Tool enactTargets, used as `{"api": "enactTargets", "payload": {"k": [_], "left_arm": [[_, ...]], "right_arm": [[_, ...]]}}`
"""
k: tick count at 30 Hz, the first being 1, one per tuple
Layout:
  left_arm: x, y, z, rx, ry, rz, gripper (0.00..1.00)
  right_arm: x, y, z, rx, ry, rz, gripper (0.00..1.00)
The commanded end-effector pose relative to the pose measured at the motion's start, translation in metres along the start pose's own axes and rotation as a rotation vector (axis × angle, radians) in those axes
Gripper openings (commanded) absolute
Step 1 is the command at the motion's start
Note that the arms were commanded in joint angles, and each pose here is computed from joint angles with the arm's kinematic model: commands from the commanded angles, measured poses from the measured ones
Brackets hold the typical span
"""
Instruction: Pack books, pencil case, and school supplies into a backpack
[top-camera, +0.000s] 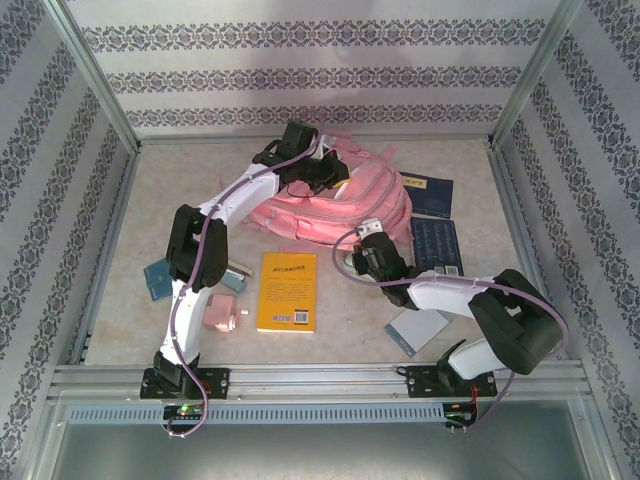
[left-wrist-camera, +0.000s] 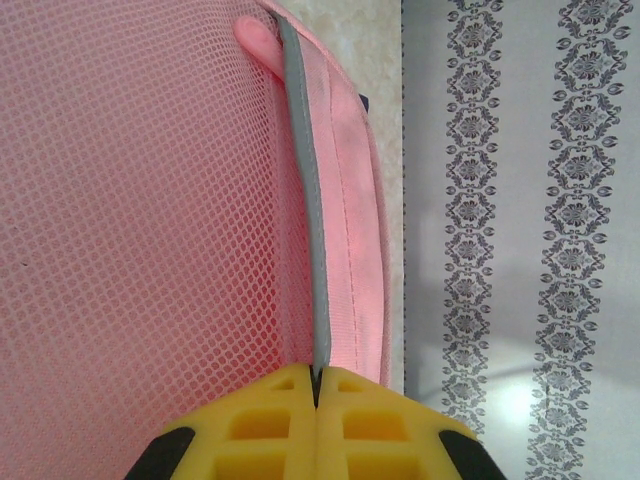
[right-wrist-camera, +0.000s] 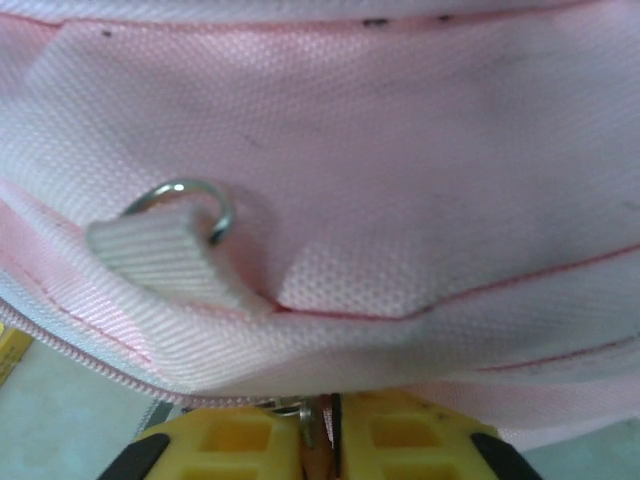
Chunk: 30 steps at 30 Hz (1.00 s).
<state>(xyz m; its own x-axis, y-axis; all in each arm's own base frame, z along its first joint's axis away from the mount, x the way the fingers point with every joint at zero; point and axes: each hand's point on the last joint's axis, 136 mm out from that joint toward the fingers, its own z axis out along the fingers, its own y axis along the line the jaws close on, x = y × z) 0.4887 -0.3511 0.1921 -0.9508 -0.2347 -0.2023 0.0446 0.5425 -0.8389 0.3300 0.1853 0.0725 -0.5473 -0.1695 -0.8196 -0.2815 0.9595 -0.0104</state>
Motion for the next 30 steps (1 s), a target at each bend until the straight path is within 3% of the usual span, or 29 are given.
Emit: {"api": "enactTargets", "payload": {"k": [1, 6, 16, 26, 27, 29, 30], "left_arm": [[-0.023, -0.017, -0.012, 0.050, -0.057, 0.053, 0.00], [-0.022, -0.013, -0.016, 0.031, -0.032, 0.116, 0.00], [-0.009, -0.001, -0.020, -0.109, 0.057, 0.349, 0.00], [0.022, -0.014, 0.007, -0.183, 0.120, 0.546, 0.00], [0.021, -0.012, 0.007, -0.204, 0.109, 0.537, 0.05], [0.011, -0.002, 0.000, -0.275, 0.072, 0.498, 0.28], [0.007, 0.003, -0.006, -0.308, 0.056, 0.481, 0.33]], "right_arm": [[-0.011, -0.002, -0.004, 0.025, -0.033, 0.004, 0.09], [-0.010, -0.010, -0.013, 0.026, -0.003, -0.003, 0.00], [-0.015, -0.011, -0.018, -0.067, 0.106, 0.007, 0.00], [-0.015, 0.015, -0.022, -0.162, 0.141, 0.066, 0.00], [-0.015, 0.019, -0.022, -0.169, 0.146, 0.075, 0.00], [-0.014, 0.023, -0.022, -0.167, 0.170, 0.101, 0.00], [-0.014, 0.024, -0.022, -0.167, 0.174, 0.112, 0.00]]}}
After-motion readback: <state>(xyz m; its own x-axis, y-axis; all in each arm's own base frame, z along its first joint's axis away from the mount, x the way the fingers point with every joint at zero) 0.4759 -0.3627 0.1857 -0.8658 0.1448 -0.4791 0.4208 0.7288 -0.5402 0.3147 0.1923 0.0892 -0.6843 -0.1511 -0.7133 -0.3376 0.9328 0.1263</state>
